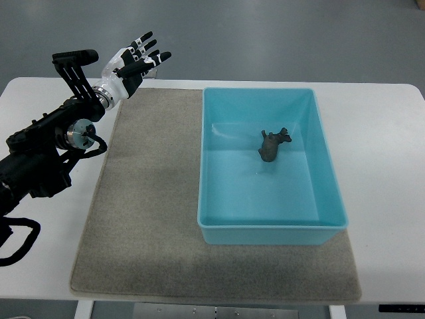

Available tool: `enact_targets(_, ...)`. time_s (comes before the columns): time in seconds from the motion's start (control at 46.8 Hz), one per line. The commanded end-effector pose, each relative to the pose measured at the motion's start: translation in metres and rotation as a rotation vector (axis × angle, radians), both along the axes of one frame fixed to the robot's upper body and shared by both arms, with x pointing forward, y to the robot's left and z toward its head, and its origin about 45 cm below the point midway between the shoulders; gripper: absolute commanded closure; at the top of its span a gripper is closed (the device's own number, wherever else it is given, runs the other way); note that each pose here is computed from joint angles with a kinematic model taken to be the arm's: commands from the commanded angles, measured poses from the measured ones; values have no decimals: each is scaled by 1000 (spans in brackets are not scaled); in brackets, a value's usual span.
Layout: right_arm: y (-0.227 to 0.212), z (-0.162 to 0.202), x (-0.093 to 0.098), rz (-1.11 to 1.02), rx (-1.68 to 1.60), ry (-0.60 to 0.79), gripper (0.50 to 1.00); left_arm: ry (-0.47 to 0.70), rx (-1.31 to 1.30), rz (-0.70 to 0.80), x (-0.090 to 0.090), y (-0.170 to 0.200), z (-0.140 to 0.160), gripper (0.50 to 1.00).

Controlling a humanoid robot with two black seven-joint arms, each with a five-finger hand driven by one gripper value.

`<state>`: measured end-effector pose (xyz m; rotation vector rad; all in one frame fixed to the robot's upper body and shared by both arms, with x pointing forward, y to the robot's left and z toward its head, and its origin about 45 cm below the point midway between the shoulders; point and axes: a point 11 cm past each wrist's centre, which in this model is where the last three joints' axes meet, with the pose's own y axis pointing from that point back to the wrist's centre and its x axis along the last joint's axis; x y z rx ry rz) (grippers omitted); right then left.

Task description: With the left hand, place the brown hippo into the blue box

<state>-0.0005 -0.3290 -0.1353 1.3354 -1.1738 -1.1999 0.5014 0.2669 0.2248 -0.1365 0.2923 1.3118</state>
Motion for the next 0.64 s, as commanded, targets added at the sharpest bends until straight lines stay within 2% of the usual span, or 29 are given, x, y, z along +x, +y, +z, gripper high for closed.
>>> enact_targets(0.0, 0, 0, 0, 0, 0, 0, 564, 1, 3, 2, 0, 1, 0, 501)
enact_targets(0.342, 0, 0, 0, 0, 0, 0, 564, -21, -50, 38, 3, 7, 8, 501)
enact_targets(0.47, 0, 0, 0, -10, 0, -2, 564, -3, -43, 40, -1, 9, -1, 501)
enact_targets(0.62, 26, -1, -1, -2, 81, 4, 564, -2, -47, 44, -1, 10, -1, 501)
